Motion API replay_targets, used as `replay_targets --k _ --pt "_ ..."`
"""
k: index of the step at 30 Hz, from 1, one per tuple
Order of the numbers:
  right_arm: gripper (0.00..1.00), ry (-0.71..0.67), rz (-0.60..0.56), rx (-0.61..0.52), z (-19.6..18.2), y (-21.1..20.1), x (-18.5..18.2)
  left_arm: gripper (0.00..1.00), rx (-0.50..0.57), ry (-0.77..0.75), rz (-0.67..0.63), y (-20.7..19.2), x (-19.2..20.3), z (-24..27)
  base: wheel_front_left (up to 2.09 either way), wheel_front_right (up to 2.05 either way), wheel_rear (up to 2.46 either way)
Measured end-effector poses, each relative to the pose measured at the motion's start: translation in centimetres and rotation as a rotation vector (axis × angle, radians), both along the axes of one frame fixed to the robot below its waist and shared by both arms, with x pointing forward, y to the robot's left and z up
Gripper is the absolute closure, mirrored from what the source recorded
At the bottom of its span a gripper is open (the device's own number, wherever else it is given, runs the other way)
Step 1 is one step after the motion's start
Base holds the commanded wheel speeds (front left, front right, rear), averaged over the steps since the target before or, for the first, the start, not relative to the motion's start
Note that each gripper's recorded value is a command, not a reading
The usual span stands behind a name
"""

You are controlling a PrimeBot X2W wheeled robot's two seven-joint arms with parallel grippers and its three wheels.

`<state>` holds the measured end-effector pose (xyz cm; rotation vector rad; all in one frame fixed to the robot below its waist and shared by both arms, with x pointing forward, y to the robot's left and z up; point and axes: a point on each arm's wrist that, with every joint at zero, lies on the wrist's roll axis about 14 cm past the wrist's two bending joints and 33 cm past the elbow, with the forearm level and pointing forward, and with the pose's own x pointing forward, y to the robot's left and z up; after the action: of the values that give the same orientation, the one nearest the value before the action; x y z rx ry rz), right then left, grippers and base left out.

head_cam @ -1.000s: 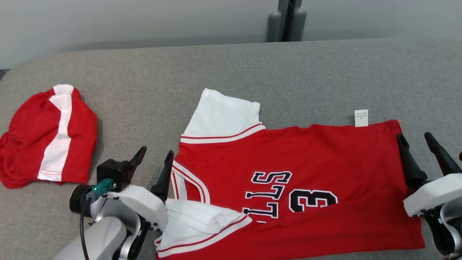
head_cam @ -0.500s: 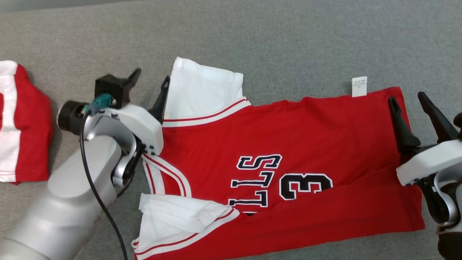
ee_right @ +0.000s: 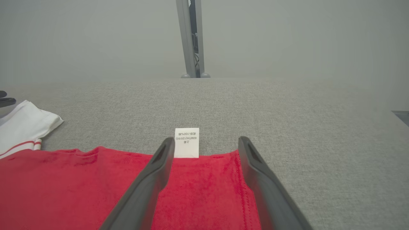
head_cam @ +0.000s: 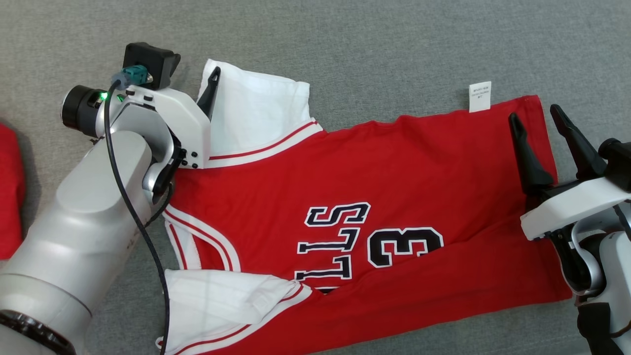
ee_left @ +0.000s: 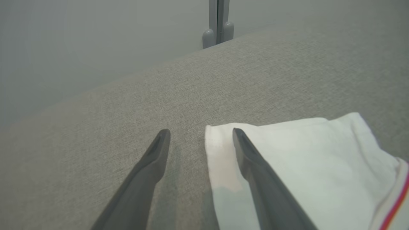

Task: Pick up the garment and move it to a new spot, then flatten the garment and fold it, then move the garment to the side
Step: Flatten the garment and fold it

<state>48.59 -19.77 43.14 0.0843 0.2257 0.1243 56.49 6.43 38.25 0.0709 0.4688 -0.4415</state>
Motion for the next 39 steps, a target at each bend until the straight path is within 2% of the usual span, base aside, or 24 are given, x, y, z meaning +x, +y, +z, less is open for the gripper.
replay_targets --k 11,12,13,14,20,23,29,32,39 --pt "0.0 0.005 -0.038 -0.016 -0.5 -1.5 -0.1 0.0 0.045 0.099 -0.054 -0.8 0.5 -2.5 0.0 0.0 0.0" --pt "0.0 0.006 -0.041 -0.017 -0.5 -1.6 0.0 0.07 0.038 0.102 -0.061 -1.1 0.6 -2.5 0.0 0.0 0.0" --pt "0.0 0.006 -0.041 -0.017 -0.5 -1.6 0.0 0.87 0.038 0.102 -0.061 -1.1 0.6 -2.5 0.0 0.0 0.0" --pt "0.0 0.006 -0.041 -0.019 -0.6 -1.6 0.0 1.0 0.028 0.106 -0.066 -1.3 0.5 -2.5 0.0 0.0 0.0" --pt "0.0 0.009 -0.046 -0.005 -0.5 -1.8 1.0 1.0 -0.014 0.053 -0.057 -1.1 0.9 -1.4 0.0 0.0 0.0" --pt "0.0 0.033 -0.046 -0.049 -1.0 -2.8 1.6 1.0 -0.067 0.029 -0.017 -0.6 1.1 -0.4 0.0 0.0 0.0" --pt "0.0 0.101 -0.034 -0.067 -2.1 -3.1 2.6 1.0 -0.144 0.022 0.046 0.8 0.8 1.0 0.0 0.0 0.0" --pt "0.0 0.149 -0.032 -0.027 -2.8 -2.8 3.1 1.0 -0.191 0.021 0.076 1.1 0.8 1.8 0.0 0.0 0.0" --pt "0.0 0.267 0.013 -0.055 -4.7 -2.9 3.7 1.0 -0.139 0.009 0.05 2.0 0.5 1.8 0.0 0.0 0.0"
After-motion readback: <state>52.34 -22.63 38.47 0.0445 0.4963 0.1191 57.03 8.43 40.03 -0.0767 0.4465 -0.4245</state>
